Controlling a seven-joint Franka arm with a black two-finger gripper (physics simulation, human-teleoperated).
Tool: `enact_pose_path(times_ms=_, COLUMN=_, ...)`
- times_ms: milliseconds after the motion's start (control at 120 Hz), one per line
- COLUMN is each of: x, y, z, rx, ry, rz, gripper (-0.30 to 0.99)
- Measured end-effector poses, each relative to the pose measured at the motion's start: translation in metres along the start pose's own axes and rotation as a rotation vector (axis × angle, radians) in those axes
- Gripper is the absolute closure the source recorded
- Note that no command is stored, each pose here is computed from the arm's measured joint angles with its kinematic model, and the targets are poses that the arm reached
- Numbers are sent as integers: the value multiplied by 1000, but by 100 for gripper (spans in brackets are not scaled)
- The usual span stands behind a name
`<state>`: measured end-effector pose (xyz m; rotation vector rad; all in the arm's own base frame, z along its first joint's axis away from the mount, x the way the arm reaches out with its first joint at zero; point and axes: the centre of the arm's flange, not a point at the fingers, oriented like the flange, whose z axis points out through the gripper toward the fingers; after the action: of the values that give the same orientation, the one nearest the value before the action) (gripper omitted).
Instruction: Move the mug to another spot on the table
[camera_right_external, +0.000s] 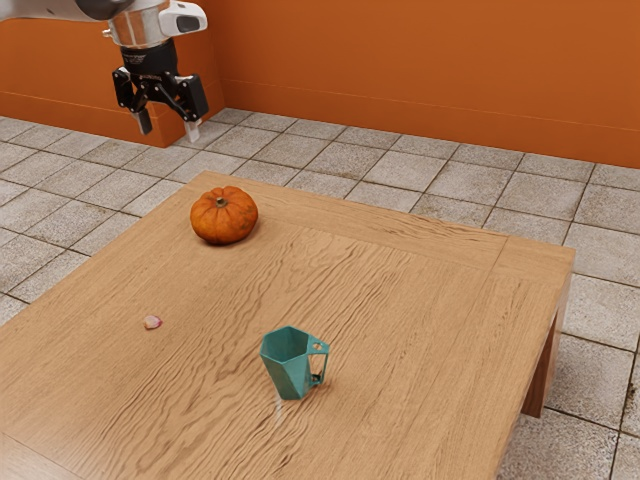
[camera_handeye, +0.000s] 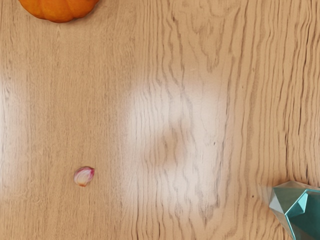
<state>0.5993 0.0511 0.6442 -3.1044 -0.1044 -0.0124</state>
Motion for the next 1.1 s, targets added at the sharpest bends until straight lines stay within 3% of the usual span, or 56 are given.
enact_pose_path(times_ms=117, x=1, y=5, z=0, rx=-1, ry=0, rz=9, gripper=0)
enact_pose_path(times_ms=217, x=1, y=43, z=1, rx=-4, ry=0, rz=76, gripper=0)
enact_pose_path(times_ms=325, x=-3, y=103, z=2, rx=2, ry=4, rz=208, gripper=0)
enact_pose_path(times_ms=475, x=-22, y=218, z=15, rx=32, ry=-4, rz=466, gripper=0)
enact_pose_path(times_ms=650, x=-19, y=307, z=62, rx=139, ry=-64, rz=669, gripper=0)
enact_pose_path(times_ms=892, x=-4, y=332, z=138, rx=228, ry=-208, rz=816, gripper=0)
enact_pose_path(times_ms=1100, x=-12, y=328, z=219, rx=236, ry=-348, rz=935, gripper=0)
